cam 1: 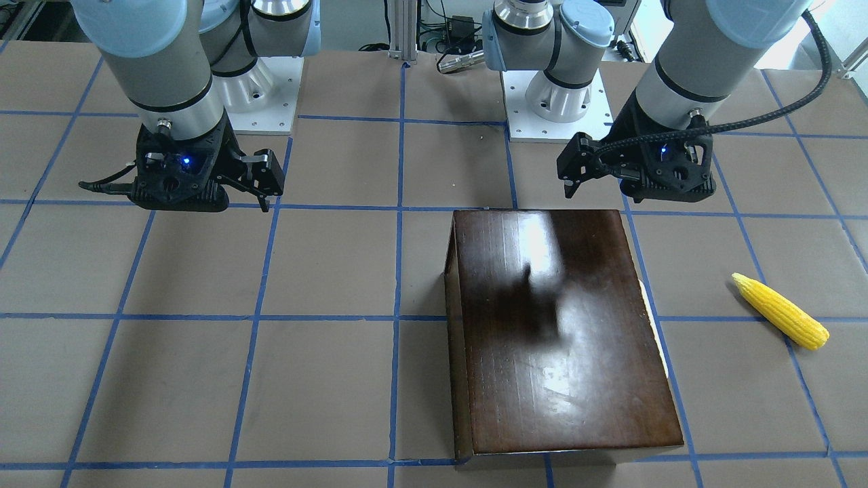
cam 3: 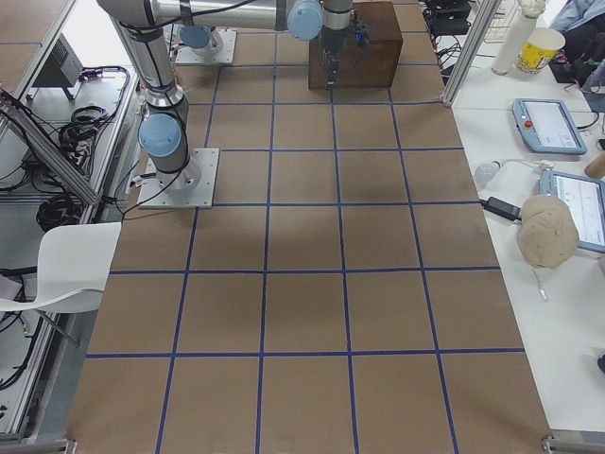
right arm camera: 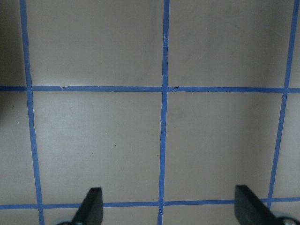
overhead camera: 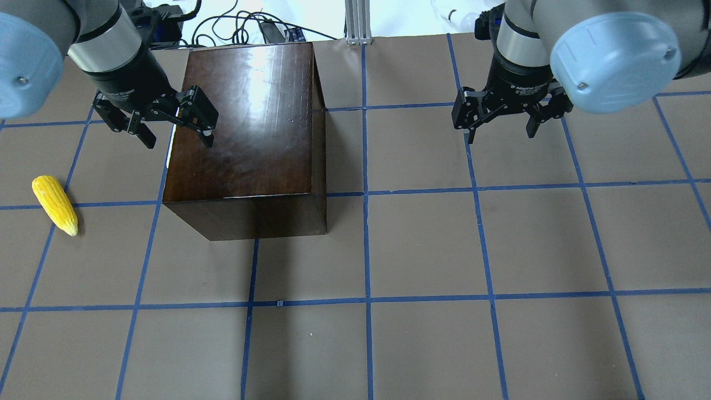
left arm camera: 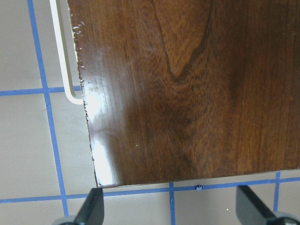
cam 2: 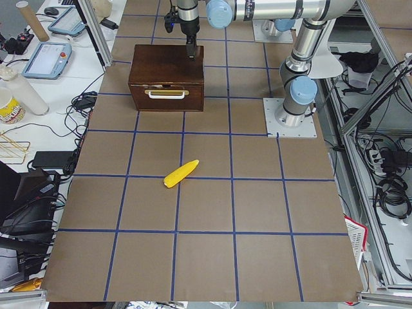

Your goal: Open drawer and put corn inside

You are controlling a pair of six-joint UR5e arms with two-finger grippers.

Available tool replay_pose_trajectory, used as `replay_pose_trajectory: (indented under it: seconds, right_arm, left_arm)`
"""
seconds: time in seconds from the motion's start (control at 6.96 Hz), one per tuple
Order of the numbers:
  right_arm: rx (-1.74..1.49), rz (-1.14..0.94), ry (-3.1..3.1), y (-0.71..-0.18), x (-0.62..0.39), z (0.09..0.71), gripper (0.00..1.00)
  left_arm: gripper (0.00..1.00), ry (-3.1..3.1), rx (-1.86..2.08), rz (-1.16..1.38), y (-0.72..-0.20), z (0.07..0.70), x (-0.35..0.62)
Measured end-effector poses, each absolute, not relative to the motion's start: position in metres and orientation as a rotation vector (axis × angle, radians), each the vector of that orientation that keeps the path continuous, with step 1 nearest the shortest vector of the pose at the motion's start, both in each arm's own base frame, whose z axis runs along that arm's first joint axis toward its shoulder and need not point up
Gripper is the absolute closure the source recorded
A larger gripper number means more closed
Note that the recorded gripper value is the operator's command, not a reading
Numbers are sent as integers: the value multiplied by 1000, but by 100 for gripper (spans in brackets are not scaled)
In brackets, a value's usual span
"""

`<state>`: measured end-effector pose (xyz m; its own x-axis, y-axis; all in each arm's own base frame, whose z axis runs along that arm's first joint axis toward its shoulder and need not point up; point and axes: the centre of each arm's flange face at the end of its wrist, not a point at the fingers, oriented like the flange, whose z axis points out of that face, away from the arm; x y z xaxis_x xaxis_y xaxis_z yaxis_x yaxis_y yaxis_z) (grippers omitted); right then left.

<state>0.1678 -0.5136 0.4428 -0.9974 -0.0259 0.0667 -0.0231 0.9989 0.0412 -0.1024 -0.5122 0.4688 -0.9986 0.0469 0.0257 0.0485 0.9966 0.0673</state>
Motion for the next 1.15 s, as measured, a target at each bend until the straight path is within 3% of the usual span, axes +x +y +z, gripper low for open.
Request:
replay_pose_trajectory:
  seconds: [1.15]
  right_arm:
    - [38,-60,-3074,-514,168,443,0]
  left_arm:
    - [0,-3120,-70,-126,-511,465,-100]
